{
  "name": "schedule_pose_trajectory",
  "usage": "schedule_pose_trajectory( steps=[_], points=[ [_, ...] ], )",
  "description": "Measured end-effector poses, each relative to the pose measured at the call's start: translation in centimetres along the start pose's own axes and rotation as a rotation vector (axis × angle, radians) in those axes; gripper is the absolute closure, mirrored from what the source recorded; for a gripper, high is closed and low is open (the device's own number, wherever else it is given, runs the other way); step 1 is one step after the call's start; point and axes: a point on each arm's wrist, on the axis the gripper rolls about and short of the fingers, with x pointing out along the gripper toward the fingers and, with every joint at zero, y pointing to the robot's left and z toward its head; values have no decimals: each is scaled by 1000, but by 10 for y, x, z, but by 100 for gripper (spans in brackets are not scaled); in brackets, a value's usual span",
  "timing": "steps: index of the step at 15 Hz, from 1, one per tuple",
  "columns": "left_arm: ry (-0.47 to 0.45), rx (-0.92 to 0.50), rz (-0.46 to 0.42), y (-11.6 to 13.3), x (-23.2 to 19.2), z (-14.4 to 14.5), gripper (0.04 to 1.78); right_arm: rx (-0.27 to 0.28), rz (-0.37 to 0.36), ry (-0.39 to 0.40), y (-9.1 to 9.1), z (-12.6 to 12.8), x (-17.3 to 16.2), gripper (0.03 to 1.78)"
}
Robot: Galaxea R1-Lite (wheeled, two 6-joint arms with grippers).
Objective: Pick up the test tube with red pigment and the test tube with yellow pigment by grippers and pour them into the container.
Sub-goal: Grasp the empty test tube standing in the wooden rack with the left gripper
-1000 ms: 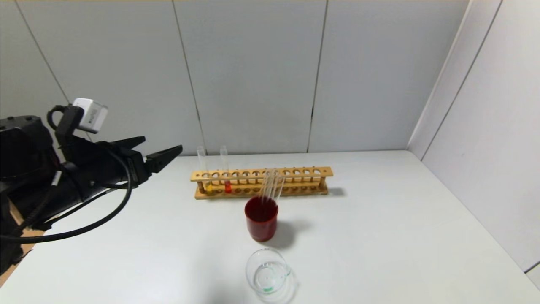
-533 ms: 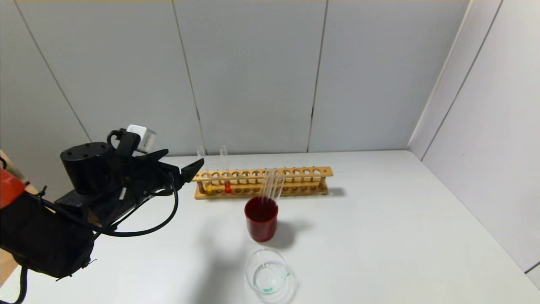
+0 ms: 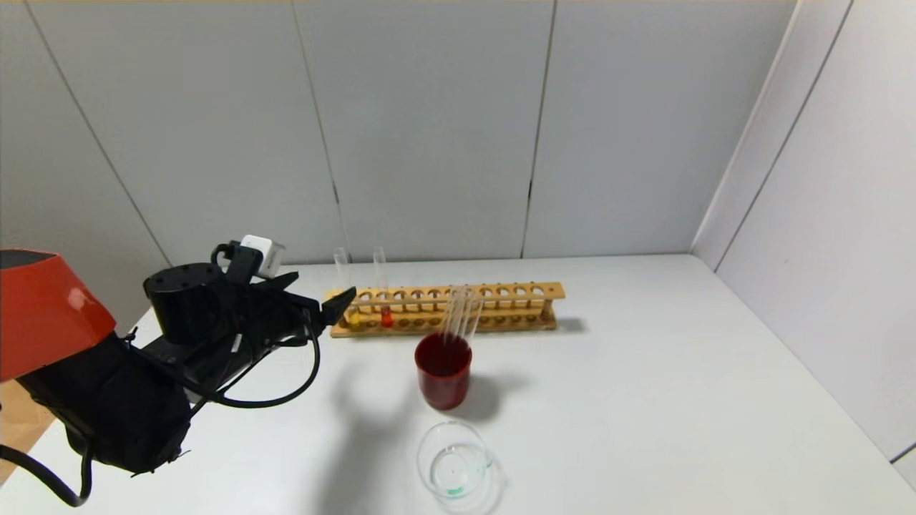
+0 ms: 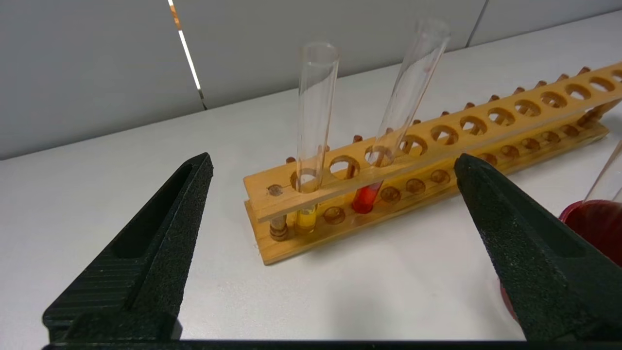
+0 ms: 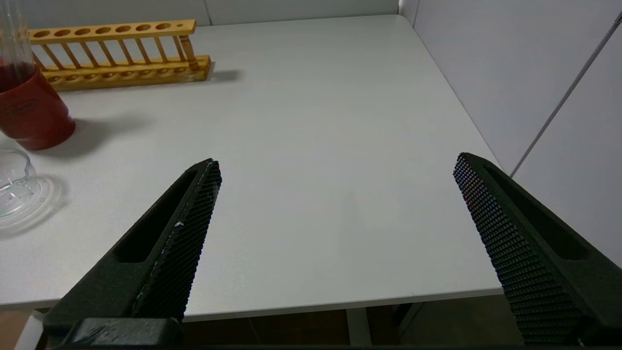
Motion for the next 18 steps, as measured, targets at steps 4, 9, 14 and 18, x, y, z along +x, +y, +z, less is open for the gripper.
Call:
schedule_pose_trajectory(
  steps=[4, 9, 14, 18],
  points=[
    [-6, 0, 5, 2, 13, -8, 7, 0, -1, 0, 0, 0, 0, 6],
    [1, -6, 20, 5, 30, -17, 7, 0, -1, -1, 0, 0, 0, 6],
    [-3, -7, 16, 5, 41, -21, 7, 0, -1, 3, 0, -1, 0, 6],
    [-5, -7, 18, 7, 48, -22, 7, 0, 0, 0, 0, 0, 0, 6]
  ],
)
